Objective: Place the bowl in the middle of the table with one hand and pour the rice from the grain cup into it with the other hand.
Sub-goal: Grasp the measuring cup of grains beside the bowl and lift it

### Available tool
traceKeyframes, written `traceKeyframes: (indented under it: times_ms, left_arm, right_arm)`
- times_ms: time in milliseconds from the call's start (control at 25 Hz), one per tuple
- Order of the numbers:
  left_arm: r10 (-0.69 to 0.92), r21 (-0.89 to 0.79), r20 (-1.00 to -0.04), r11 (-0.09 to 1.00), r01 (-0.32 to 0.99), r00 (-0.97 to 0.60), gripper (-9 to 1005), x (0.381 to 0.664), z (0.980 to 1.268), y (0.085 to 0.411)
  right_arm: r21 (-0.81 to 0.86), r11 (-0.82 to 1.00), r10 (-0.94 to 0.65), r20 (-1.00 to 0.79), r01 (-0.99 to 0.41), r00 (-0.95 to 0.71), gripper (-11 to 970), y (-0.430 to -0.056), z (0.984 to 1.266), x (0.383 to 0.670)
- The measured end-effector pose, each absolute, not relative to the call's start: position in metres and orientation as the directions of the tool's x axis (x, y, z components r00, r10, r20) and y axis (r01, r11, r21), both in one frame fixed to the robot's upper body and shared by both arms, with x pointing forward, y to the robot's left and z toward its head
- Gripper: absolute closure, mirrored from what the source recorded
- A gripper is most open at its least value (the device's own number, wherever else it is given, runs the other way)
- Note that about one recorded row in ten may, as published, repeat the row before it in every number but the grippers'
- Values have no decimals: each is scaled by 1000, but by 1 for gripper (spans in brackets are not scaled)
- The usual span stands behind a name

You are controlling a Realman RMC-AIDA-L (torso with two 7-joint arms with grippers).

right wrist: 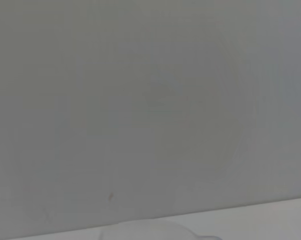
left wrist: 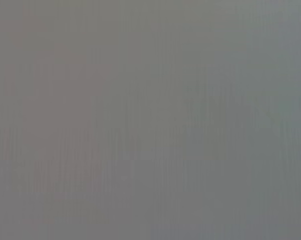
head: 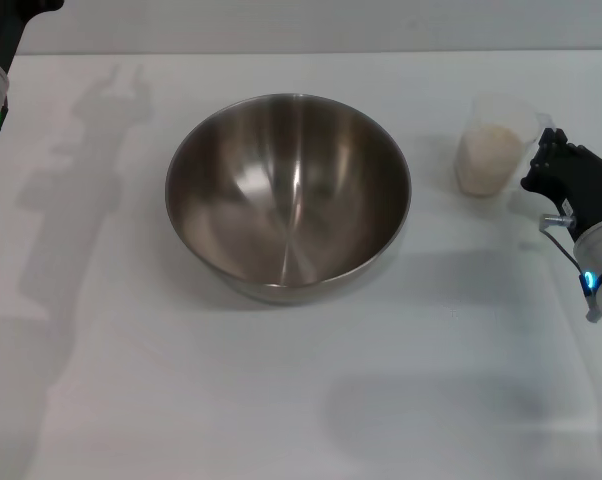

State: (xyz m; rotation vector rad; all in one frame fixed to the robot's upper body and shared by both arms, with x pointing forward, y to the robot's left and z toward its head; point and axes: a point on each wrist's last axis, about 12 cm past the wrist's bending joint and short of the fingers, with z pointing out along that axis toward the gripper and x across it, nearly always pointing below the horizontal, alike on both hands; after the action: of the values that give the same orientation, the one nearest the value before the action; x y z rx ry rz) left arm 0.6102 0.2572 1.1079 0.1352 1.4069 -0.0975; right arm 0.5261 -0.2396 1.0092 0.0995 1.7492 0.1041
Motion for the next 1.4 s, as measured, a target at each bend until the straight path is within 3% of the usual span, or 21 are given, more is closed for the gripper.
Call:
traceKeyframes:
  times_ms: [280,1000,1400]
  left_arm:
    - [13,36,-987,989,147,160,704,610,1107,258]
    - [10,38,-983,988,148,186,705,609,1110,258]
    - [10,38,-983,988,147,186,705,609,1110,258]
  right_arm:
    - [117,993,113,-977,-10,-179,955,-236,1009,527]
    - [174,983,160,-970,-61,-181,955,-233,1017,533]
    - [120,984,103,-986,-128,-132,954,-225,1023,533]
